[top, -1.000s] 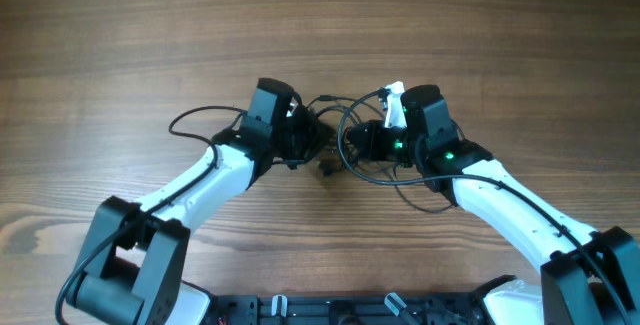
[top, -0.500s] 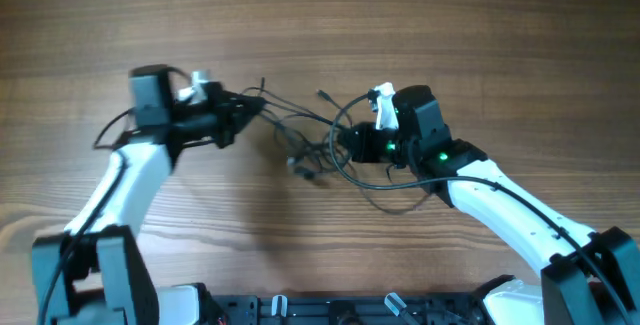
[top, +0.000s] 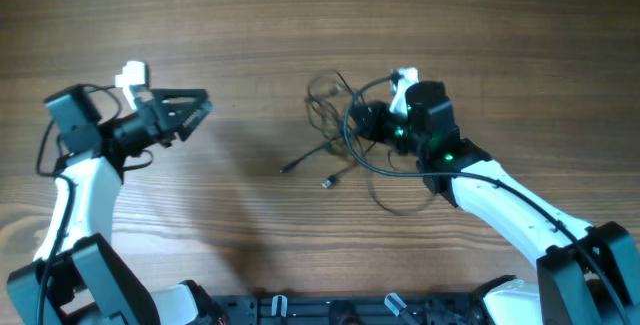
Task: Untangle cables
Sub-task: 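Release cables with left gripper and pull it back left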
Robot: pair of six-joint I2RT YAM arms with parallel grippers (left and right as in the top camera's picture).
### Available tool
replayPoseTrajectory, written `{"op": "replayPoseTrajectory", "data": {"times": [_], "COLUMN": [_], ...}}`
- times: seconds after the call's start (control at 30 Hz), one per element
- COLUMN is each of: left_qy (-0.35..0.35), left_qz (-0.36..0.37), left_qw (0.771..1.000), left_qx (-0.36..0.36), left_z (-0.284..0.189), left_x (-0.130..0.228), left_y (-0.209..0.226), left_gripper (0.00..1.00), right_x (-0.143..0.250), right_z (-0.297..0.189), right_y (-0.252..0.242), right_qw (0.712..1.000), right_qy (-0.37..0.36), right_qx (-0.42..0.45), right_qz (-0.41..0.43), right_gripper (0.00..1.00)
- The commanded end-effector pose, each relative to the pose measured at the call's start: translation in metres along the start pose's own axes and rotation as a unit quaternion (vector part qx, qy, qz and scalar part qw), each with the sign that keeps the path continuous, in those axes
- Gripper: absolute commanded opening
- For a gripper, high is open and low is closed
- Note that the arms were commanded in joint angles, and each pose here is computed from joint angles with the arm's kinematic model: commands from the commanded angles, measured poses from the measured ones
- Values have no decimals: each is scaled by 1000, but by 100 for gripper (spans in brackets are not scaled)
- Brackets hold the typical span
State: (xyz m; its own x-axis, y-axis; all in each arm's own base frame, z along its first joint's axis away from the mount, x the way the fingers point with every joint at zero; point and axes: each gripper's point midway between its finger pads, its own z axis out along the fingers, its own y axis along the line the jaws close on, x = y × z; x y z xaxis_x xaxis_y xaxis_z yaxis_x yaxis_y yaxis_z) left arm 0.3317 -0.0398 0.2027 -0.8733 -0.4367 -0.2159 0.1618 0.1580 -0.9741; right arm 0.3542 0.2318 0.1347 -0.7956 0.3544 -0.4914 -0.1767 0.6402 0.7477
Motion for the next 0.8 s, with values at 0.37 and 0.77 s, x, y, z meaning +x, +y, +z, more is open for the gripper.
{"op": "replayPoseTrajectory", "data": {"times": [0.37,0.77], "left_qy": [59,65], "left_qz": [59,-27], "left_qw": [990,975], "left_qx": [-114,-211], "left_z": [72,85], "left_x": [33,57], "left_y": [26,56], "left_gripper": [88,77], "right_x": [16,-26], "right_z": [-1,-27], "right_y": [5,-4], "right_qw": [999,996], "right_qy": [44,-53], "right_qx": [-10,56], "right_qz": [-20,-48], "right_gripper": [93,100]}}
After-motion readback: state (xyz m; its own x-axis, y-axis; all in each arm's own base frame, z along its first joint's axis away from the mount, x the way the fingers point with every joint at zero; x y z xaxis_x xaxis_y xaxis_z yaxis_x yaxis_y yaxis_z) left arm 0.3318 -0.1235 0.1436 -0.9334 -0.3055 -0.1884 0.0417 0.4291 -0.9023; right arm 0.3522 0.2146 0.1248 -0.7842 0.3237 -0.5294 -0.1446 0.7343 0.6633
